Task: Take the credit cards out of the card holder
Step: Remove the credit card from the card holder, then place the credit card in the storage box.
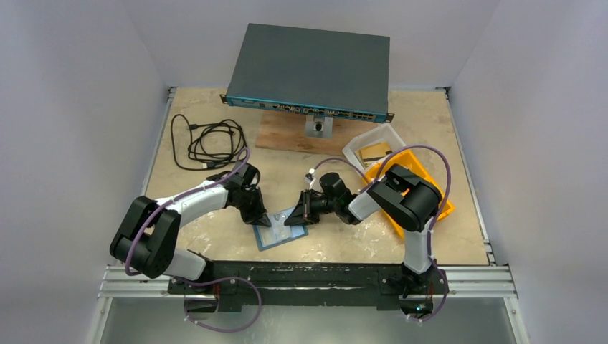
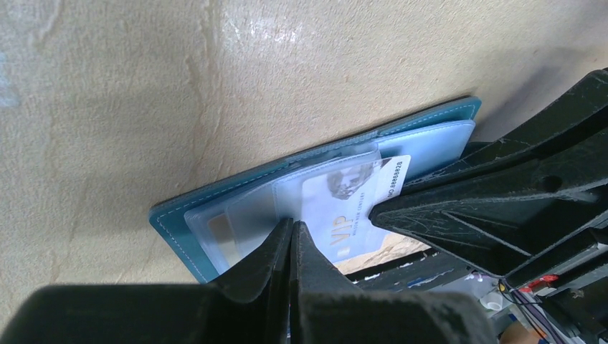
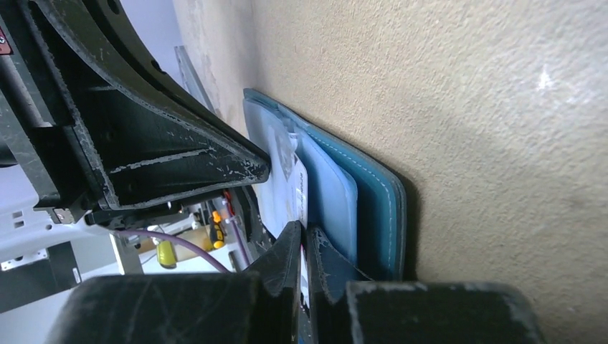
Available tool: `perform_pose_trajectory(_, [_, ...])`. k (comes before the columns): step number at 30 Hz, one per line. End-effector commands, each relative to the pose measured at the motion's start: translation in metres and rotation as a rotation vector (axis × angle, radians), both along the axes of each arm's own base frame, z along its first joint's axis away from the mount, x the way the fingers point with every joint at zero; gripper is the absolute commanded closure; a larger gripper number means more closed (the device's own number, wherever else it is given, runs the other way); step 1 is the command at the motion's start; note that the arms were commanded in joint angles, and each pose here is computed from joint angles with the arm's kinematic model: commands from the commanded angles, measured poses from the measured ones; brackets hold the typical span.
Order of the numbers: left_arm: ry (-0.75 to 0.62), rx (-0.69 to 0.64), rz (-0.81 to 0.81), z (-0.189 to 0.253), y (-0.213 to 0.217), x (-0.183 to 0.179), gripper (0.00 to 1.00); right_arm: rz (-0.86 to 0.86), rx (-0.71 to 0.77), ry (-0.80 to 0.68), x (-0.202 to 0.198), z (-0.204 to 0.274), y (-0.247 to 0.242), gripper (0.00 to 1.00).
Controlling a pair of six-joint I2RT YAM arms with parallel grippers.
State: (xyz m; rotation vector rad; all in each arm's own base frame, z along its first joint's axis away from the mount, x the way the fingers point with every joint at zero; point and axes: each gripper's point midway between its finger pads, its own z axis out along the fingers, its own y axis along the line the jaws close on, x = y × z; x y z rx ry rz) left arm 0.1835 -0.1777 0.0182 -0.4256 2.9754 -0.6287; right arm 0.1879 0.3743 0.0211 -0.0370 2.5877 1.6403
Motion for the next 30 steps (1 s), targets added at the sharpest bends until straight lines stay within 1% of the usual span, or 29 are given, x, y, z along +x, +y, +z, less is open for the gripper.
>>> perform_pose_trajectory(1, [0.059,0.233,0.012,-0.034,0.043,-0.021,1.00,-0.036,-0.047,-0.023,0.004,-0.001,-0.012,1.00])
perform_pose_trajectory(8, [0.068,0.247,0.018,-0.038,0.046,-0.025,1.00,-0.099,-0.107,-0.050,0.008,-0.001,-0.037,1.00])
perform_pose_trajectory(13, [0.047,0.215,0.008,-0.033,0.041,-0.021,1.00,-0.113,-0.117,-0.066,0.008,0.007,-0.044,1.00])
perform_pose_trajectory(21, [-0.055,0.098,-0.033,-0.004,0.017,0.000,1.00,-0.155,-0.165,-0.164,0.021,0.042,-0.054,1.00])
perform_pose_trajectory(27, [-0.164,0.008,-0.073,0.037,-0.007,0.020,1.00,-0.207,-0.195,-0.216,0.030,0.071,-0.068,1.00])
perform_pose_trajectory(28, [-0.181,-0.004,-0.076,0.045,-0.010,0.023,0.99,-0.223,-0.205,-0.222,0.032,0.076,-0.072,1.00])
perform_pose_trajectory(30, [-0.211,-0.018,-0.080,0.059,-0.012,0.026,0.88,-0.270,-0.211,-0.245,0.036,0.091,-0.083,1.00])
